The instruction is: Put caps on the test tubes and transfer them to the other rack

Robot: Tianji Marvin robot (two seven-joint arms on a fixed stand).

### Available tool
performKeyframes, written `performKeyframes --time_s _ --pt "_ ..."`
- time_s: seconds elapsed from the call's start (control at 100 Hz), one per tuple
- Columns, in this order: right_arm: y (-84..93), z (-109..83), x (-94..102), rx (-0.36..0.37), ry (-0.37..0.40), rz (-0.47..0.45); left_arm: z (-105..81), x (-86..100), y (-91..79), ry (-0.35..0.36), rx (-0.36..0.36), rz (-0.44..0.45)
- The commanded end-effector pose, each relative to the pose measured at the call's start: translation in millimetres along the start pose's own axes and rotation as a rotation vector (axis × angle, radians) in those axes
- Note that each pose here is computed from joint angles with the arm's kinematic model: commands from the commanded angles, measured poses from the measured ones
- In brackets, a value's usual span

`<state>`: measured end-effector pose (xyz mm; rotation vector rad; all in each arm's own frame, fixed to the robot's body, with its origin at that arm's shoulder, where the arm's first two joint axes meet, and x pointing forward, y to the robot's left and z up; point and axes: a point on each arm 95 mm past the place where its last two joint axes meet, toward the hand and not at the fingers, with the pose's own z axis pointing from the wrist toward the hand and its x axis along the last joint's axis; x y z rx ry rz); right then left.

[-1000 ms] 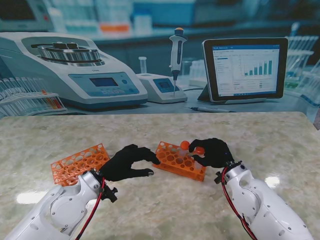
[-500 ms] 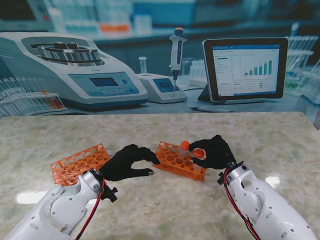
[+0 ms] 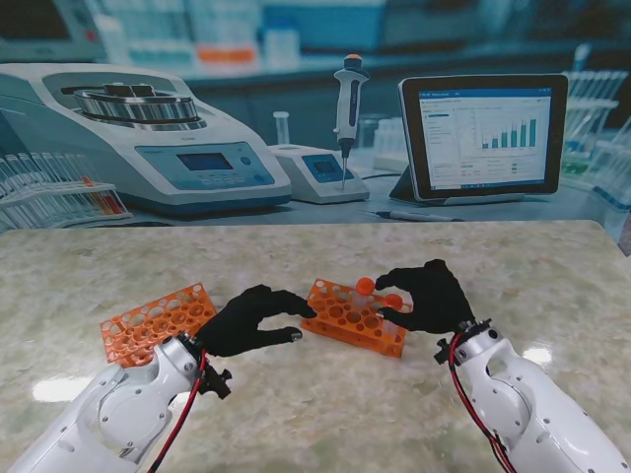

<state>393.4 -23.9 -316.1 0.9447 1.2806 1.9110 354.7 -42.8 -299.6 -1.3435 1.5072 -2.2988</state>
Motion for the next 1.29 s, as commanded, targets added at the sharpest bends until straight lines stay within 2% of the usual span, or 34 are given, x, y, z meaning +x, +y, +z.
performKeyframes --time_s 0.0,0.39,0.76,1.28 --pt "0.9 -6.6 7.5 0.004 0.014 0.008 -1.2 0.0 0.8 -0.008 -0.002 -0.008" --pt "13.7 -44.6 26.3 0.018 0.041 0.063 -3.2 -8.4 -2.1 -0.058 0.012 -0.024" --pt "15.7 -78.0 26.4 0.036 0.014 0.084 -14.4 -16.9 -5.6 -0.112 0.010 0.006" --pt "14.6 -80.0 23.5 0.042 0.007 0.059 -15.8 -26.1 -7.4 -0.142 0.021 0.007"
